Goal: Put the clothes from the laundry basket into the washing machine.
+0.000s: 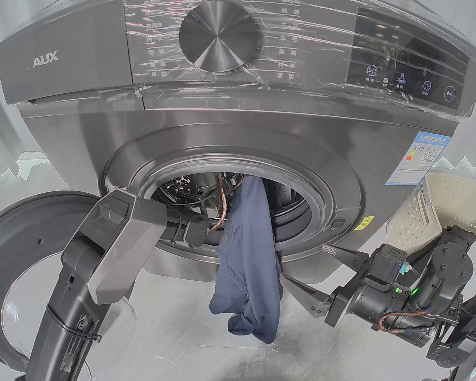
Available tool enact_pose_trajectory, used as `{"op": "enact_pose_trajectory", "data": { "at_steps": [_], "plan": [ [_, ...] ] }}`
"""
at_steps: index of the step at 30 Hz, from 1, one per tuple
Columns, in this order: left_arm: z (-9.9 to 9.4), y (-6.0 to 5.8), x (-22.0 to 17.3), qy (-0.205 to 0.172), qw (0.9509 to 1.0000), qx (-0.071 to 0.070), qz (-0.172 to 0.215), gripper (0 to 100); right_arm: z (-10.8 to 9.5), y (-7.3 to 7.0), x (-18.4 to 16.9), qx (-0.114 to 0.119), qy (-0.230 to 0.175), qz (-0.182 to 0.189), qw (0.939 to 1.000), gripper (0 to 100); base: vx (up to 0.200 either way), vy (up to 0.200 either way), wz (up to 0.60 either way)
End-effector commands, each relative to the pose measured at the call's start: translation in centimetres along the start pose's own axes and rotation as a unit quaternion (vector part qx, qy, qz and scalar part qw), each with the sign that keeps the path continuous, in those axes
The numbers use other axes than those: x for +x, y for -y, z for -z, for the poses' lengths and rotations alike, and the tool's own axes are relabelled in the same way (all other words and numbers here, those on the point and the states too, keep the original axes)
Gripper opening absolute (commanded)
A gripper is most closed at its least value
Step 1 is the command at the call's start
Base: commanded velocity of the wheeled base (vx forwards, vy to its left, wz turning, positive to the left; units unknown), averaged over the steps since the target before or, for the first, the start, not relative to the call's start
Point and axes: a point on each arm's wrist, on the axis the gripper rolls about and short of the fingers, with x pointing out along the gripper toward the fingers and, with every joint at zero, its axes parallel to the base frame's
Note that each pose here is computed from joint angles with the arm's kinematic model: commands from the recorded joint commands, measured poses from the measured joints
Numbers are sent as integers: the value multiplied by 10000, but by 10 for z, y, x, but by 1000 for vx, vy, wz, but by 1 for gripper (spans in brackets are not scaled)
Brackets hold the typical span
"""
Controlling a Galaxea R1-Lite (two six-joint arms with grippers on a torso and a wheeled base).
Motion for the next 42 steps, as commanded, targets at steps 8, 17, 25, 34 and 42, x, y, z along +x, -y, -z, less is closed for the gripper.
{"op": "enact_pose_trajectory", "data": {
  "at_steps": [8, 17, 25, 34, 42],
  "plan": [
    [31, -6, 5, -193, 9997, 9, -166, 100, 2, -1, 0, 2, -48, -21, 10000, 100, 0, 0, 0],
    [24, 5, -11, -726, 9973, -98, -58, 100, 2, -2, 0, -6, -49, -28, 10000, 100, 0, 0, 0],
    [31, 14, -37, -1345, 9907, -31, 187, 100, 2, -3, 0, 2, -46, -52, 10000, 100, 0, 0, 0],
    [41, 14, -50, -1636, 9861, 144, 256, 100, 2, -3, 0, 2, -46, -52, 10000, 100, 0, 0, 0],
    [43, 16, -51, -1589, 9868, 150, 291, 100, 2, -3, 0, -5, -38, -54, 10000, 100, 0, 0, 0]
  ]
}}
